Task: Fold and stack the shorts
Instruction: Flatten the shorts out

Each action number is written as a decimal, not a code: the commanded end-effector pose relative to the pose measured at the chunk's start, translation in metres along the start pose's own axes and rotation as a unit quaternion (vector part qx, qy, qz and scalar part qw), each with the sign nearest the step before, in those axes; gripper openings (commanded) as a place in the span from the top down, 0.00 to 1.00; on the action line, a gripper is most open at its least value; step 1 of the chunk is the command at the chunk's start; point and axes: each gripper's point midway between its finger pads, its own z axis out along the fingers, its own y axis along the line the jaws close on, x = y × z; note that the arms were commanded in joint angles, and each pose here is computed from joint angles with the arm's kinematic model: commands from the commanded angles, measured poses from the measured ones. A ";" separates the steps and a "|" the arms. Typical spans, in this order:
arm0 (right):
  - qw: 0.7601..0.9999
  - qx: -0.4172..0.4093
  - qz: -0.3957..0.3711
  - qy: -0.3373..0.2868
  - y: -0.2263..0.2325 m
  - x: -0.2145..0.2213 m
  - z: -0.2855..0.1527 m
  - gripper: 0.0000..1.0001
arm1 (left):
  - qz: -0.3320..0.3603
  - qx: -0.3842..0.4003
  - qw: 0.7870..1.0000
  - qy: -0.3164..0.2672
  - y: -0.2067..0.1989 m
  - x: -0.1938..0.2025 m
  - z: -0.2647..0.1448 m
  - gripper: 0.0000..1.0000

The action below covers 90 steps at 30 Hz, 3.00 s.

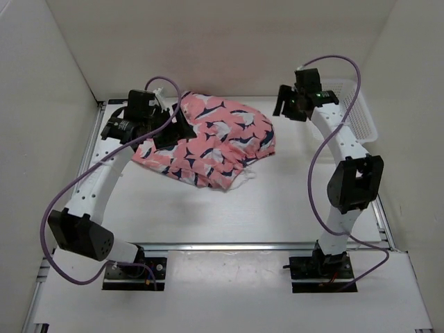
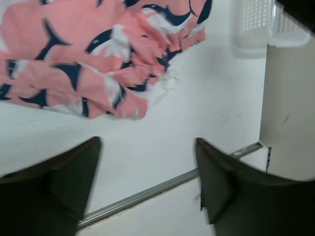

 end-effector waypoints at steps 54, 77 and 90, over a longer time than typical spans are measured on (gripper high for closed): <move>0.853 -0.131 0.405 0.302 0.106 0.272 0.028 0.30 | -0.280 -0.246 0.927 0.053 0.308 -0.023 0.102 0.90; 0.976 -0.006 0.204 0.074 0.030 0.135 -0.041 1.00 | -0.243 -0.205 0.948 -0.027 0.247 -0.059 0.031 0.90; 0.978 0.139 0.140 0.073 -0.046 0.203 -0.090 0.25 | -0.212 -0.208 0.954 0.039 0.214 0.060 0.022 0.26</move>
